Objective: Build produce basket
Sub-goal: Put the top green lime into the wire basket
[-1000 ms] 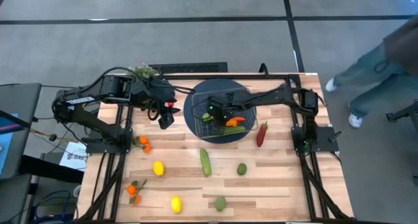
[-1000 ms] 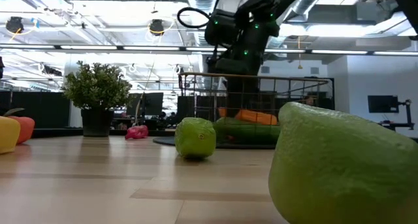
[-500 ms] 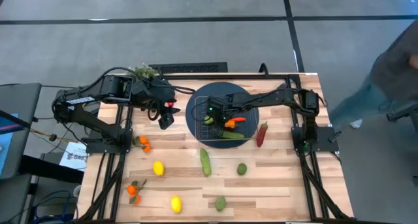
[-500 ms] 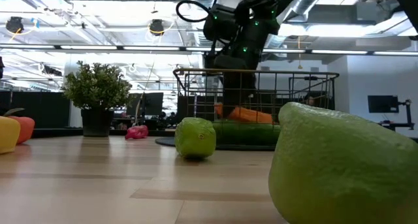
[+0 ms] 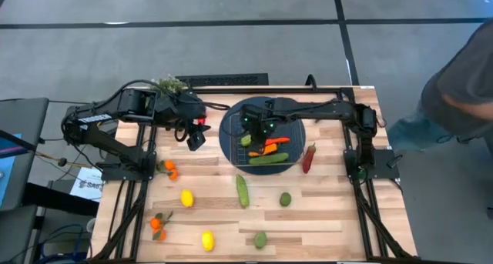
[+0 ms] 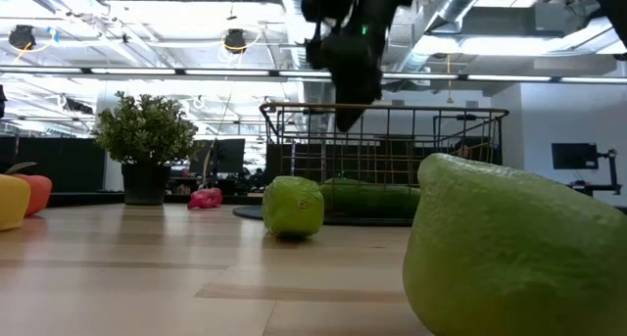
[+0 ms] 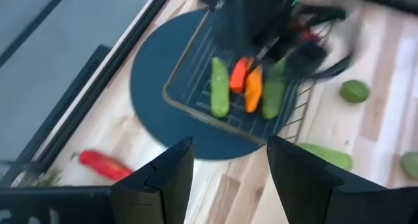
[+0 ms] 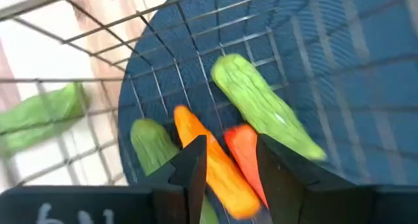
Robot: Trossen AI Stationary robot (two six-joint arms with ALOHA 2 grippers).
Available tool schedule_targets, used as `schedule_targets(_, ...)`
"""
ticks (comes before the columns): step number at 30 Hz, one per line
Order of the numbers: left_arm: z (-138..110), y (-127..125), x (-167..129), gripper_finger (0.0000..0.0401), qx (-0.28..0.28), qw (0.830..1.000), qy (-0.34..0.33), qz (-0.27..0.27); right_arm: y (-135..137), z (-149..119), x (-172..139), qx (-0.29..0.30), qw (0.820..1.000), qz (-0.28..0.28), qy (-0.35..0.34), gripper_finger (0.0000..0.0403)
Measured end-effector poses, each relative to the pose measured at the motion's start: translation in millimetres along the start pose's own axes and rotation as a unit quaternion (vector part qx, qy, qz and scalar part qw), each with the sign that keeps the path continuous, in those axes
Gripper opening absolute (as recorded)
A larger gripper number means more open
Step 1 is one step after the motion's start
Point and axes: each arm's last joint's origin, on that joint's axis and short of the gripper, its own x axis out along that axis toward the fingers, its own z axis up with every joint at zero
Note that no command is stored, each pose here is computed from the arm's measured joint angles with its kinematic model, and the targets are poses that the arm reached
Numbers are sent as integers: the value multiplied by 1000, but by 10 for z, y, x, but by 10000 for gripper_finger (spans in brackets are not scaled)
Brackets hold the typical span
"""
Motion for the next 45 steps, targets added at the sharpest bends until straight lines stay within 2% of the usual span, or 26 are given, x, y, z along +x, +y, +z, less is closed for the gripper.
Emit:
schedule_targets(4,-41,19,-1,181,0,1000,19,14,122,-52,-380,-6,998,-38,55,141)
schedule_targets(8,-42,20,-1,181,4,1000,20,14,270,-234,-733,17,989,-101,110,133)
schedule_targets(11,-42,20,-1,181,11,1000,20,14,422,-395,-987,50,991,-104,73,133)
schedule_targets(14,-42,20,-1,181,16,1000,20,14,569,-611,-1226,110,987,-115,37,136)
schedule_targets(17,-42,20,-2,181,25,999,20,14,691,-904,-1363,182,974,-137,-3,137)
schedule_targets(20,-42,20,-1,181,32,999,20,14,784,-1250,-1446,271,953,-131,-22,136)
schedule_targets(24,-42,20,-2,181,45,999,20,13,1045,-1507,-1324,310,946,-75,-53,137)
schedule_targets(28,-43,20,-2,181,48,999,20,13,1342,-1558,-1210,288,955,-8,-72,134)
schedule_targets(34,-53,12,-4,181,41,999,28,0,1743,-1463,-886,235,969,50,-55,133)
schedule_targets(41,-78,-8,-10,181,33,999,37,-3,2004,-1143,-363,226,965,114,-69,134)
schedule_targets(45,-79,-7,-10,181,33,999,38,-3,2046,-1088,11,221,966,133,13,134)
